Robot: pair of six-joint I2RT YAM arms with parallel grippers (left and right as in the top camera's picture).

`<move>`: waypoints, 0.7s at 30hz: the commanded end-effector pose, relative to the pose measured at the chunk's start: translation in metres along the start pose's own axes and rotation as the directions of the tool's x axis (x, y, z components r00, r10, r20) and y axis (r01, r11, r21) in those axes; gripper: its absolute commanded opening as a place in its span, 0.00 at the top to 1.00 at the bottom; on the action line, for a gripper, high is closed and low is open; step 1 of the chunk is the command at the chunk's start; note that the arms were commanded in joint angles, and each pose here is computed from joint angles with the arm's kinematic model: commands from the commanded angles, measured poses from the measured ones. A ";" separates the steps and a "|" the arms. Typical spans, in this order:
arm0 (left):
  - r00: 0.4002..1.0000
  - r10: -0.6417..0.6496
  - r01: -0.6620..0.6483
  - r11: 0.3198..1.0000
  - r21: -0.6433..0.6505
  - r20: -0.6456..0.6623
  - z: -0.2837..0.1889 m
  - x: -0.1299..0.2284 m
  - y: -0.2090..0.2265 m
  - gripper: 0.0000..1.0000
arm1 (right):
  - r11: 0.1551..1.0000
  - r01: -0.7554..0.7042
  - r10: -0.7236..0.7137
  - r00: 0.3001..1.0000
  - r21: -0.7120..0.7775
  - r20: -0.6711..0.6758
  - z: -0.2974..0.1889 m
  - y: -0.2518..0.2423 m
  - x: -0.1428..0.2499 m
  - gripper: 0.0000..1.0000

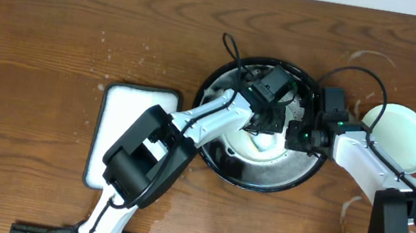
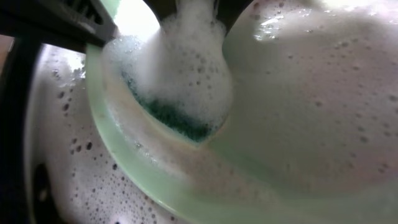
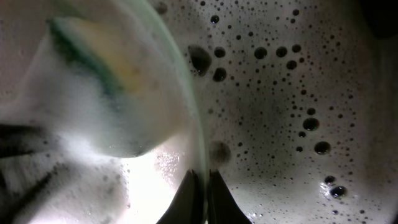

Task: Clean dirty plates on tray and stack at the side
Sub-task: 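Scrub the red-marked plate with the sponge while the right gripper holds it, then return the sponge to the white tray with the left gripper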

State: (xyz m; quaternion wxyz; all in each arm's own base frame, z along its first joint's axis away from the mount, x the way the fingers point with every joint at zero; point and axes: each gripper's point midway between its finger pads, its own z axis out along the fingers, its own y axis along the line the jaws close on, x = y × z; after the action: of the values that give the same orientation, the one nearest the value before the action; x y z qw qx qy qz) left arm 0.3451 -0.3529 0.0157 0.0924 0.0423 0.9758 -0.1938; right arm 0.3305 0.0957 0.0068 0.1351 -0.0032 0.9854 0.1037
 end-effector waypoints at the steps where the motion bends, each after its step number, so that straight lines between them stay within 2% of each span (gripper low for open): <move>1: 0.988 0.145 -0.101 0.876 -0.471 0.059 0.003 -0.011 0.103 0.92 | 0.999 0.045 -0.044 0.999 0.020 -0.031 0.002 -0.004 0.009 0.99; 5: 0.970 0.223 -0.112 0.760 -0.640 0.095 -0.026 -0.032 0.127 0.92 | 0.999 0.043 -0.043 0.999 0.020 -0.032 0.002 -0.004 0.009 0.99; 6: 0.968 0.228 -0.109 0.753 -0.649 0.102 -0.032 -0.036 0.125 0.93 | 0.999 0.043 -0.043 0.999 0.021 -0.032 0.002 -0.005 0.009 0.99; 12: 0.964 0.221 -0.082 0.776 -0.626 0.147 -0.070 -0.051 0.102 0.92 | 0.999 0.042 -0.041 0.998 0.022 -0.038 0.002 -0.005 0.011 0.99; 17: 0.959 0.199 -0.070 0.857 -0.510 0.202 -0.118 -0.053 0.072 0.92 | 0.999 0.041 -0.040 0.999 0.022 -0.037 0.002 -0.005 0.010 0.99; 21: 0.962 0.157 -0.045 0.898 -0.438 0.222 -0.162 -0.049 0.068 0.92 | 0.999 0.039 -0.038 0.999 0.023 -0.037 0.002 -0.006 0.010 0.99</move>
State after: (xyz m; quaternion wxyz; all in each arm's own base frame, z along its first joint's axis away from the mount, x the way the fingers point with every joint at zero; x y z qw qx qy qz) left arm 0.3764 -0.2392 0.0927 0.2051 0.0593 0.9744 0.0706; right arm 0.3268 0.0969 0.0062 0.1274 -0.0119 0.9861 0.1063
